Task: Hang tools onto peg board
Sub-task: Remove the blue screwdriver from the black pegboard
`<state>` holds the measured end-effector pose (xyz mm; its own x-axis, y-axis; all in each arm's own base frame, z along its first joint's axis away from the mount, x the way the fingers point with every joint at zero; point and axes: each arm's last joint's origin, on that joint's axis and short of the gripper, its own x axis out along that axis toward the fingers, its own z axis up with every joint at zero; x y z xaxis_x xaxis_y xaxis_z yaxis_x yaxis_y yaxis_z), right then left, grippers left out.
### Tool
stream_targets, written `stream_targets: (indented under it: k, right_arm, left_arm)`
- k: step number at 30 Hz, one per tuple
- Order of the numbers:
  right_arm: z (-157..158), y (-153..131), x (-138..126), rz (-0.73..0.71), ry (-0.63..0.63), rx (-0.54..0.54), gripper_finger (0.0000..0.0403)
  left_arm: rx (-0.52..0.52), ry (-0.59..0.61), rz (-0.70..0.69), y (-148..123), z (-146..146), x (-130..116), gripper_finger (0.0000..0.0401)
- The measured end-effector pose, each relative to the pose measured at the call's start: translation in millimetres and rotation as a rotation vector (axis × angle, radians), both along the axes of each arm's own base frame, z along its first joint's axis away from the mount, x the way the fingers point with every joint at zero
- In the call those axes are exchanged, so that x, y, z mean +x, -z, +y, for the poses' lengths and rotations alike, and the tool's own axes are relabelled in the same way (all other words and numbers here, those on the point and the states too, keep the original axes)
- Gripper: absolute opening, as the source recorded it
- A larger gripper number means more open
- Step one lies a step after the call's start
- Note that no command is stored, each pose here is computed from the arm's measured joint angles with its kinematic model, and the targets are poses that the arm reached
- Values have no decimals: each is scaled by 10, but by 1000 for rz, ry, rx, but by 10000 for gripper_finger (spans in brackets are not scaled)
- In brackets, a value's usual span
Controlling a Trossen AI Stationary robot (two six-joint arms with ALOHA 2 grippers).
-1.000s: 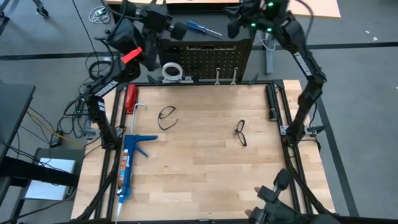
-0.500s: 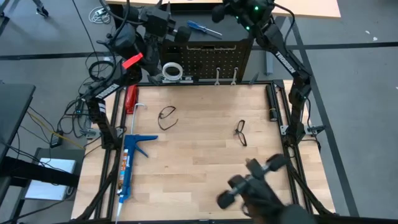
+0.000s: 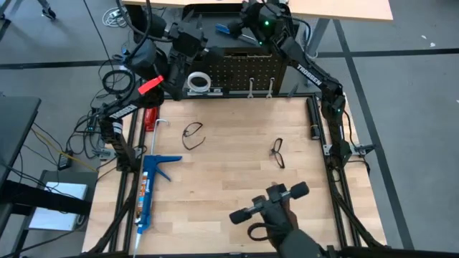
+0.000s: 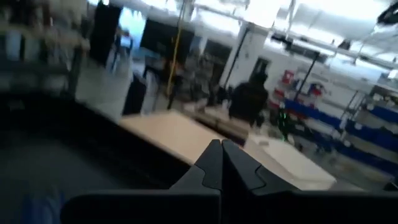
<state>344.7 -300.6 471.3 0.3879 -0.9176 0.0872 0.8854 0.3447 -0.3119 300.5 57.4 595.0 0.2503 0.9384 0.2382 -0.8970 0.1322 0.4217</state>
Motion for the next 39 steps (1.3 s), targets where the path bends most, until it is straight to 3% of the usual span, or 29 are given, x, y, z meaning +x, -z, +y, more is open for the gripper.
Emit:
stream_targets:
  k: [5, 16, 20, 25, 32, 39]
  right_arm:
    - [-47, -79, -73, -24, 164, -68, 8]
    - [-119, 12, -140, 306, 368, -69, 9]
    - [-89, 47, -102, 401, 338, -71, 9]
    - [-18, 69, -24, 417, 202, -76, 9]
    - [222, 46, 228, 309, -113, -135, 9]
    - [297, -64, 254, 211, -19, -190, 9]
  left_arm:
    - [-13, -22, -1, 2, 5, -7, 99]
    - [19, 32, -66, -56, -11, -57, 99]
    - [25, 34, -98, -121, -22, -166, 99]
    - [24, 30, -108, -165, -31, -256, 99]
    - [13, -24, -53, -168, -19, -290, 99]
    - [6, -39, -37, -165, -22, -294, 99]
